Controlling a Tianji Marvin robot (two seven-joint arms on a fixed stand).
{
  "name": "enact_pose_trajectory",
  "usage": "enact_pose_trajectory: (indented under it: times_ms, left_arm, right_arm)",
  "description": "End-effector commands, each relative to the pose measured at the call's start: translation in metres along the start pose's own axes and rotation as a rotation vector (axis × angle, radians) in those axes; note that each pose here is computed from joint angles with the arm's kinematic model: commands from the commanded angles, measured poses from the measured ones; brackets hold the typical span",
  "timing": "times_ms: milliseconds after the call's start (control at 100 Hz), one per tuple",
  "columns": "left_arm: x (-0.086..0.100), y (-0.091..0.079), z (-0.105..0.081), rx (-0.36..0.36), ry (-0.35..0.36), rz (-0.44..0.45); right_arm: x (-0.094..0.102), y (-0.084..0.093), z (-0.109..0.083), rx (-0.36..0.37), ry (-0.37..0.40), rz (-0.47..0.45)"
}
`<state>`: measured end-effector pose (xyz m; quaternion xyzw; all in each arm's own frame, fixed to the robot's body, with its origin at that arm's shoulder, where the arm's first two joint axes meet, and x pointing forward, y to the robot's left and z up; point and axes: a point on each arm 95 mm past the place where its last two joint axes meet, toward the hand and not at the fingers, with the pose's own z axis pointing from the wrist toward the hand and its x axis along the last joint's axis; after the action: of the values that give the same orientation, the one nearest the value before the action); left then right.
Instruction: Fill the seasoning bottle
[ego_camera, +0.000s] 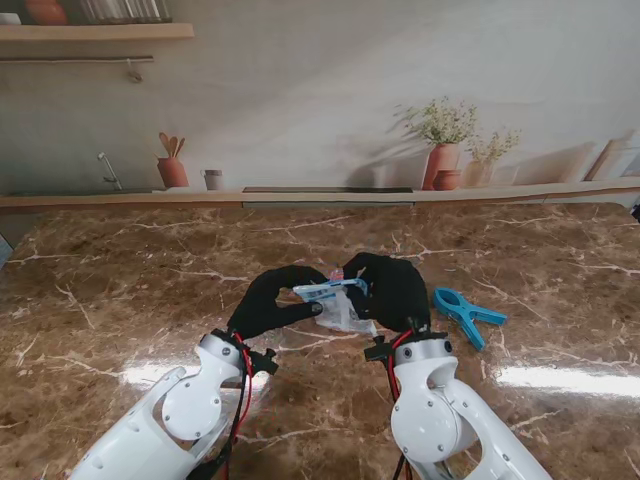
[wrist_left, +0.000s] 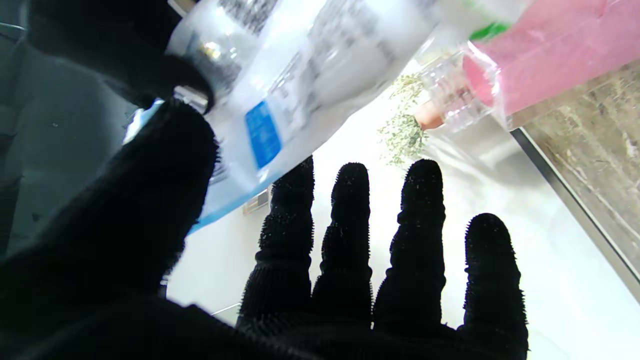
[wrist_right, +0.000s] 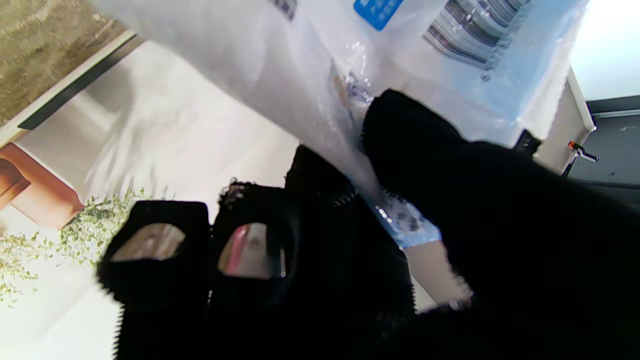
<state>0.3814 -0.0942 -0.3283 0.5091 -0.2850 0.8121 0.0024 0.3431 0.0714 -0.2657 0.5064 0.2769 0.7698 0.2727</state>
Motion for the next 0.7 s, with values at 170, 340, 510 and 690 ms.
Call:
enact_pose_trajectory:
  times_ms: [170,340,510,690]
  left_arm:
    - [0.015,-0.004,-0.004,-0.104,0.045,0.015]
    - [0.013,-0.005,-0.012,-0.268,-0.006,-0.004]
    - [0.010,-0.004,-0.025,-0.402,-0.070,-0.058]
    - [-0.002,0.002,-0.037,-0.493,-0.135,-0.088]
  right_arm:
    - [-0.007,-0.017,-0.016,0.117,-0.061,0.051]
    - [-0.011,-0.027,-0.030,0.200,-0.098,0.114]
    - [-0.018,-0.036,-0.049,0.317,-0.132,0.136]
    - [-0.023,-0.047,-0.063,0.403,-0.166,0.162]
